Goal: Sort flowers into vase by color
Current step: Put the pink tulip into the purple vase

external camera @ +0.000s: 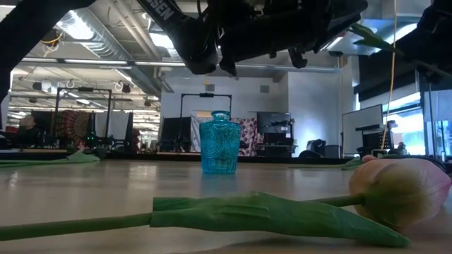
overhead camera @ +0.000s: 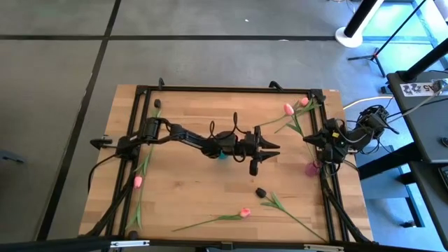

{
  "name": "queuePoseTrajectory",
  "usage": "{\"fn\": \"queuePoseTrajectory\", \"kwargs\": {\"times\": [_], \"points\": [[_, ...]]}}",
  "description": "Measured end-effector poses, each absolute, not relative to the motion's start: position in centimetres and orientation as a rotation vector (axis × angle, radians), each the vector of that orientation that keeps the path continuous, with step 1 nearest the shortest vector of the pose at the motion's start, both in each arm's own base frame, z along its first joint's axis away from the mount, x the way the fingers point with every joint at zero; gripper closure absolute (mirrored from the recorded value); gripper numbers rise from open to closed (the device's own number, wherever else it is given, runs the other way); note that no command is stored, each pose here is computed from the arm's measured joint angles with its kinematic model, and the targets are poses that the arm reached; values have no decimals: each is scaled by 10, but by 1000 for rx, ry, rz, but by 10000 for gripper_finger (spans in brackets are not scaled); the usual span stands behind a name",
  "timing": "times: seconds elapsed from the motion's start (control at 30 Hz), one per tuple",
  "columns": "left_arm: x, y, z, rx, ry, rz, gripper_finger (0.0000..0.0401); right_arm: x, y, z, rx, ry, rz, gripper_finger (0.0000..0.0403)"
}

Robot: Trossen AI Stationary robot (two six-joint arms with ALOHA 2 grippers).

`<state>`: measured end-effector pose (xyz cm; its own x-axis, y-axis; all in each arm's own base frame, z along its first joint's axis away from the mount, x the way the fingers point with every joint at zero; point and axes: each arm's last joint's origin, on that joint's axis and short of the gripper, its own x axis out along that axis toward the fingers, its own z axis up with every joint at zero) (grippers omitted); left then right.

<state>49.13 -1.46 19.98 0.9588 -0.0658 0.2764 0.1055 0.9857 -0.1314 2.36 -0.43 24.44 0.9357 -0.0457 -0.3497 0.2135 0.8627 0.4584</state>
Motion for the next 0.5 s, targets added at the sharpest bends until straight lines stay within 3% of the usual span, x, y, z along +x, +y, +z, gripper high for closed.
{"fn": "queuePoseTrajectory", "kwargs": {"times": [0.5], "points": [[492,-15,195,-116,-223,-81,300,29,1,244,473,310,-96,402]]}}
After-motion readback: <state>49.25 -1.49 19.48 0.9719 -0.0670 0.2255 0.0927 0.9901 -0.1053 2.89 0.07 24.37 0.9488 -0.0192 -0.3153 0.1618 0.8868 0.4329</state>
